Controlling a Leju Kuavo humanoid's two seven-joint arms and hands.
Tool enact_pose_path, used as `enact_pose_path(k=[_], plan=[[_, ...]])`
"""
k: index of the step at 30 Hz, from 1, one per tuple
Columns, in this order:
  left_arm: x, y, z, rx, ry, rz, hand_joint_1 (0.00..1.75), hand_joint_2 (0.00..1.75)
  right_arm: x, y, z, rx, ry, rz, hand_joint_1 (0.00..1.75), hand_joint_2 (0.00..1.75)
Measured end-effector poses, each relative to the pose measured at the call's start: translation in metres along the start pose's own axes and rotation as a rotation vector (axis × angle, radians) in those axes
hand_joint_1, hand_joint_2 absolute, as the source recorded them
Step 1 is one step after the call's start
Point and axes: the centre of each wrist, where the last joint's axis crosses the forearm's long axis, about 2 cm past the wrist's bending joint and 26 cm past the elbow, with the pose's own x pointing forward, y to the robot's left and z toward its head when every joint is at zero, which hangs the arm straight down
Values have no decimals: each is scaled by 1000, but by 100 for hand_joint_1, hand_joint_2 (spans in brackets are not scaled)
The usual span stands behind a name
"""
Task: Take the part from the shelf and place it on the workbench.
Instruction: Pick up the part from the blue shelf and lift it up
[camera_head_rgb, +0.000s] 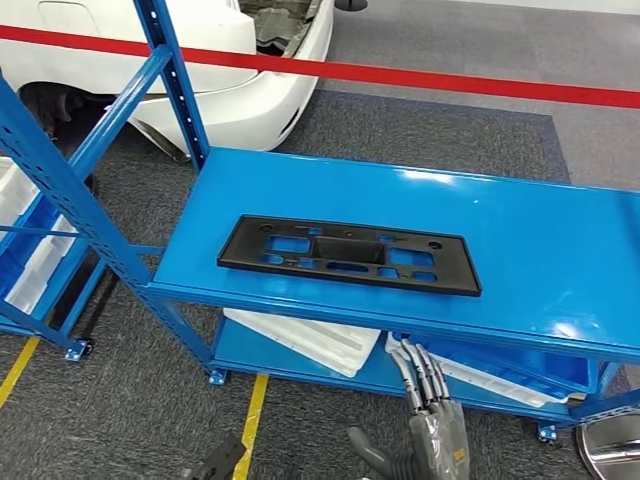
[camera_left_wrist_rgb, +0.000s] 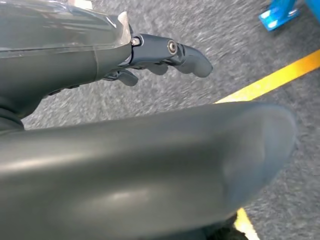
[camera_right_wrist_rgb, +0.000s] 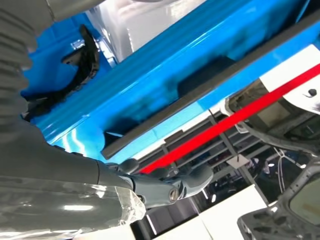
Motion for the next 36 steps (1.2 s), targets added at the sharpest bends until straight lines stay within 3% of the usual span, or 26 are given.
enact_pose_path(k=[15,36], plan=[[5,2,-3,-9,-11,4,0,0,-15,-21,2,-3,-6,127,0,175],[8,5,-4,52,23,-41,0,0,-58,-67,19,-5,84,332,0,175]])
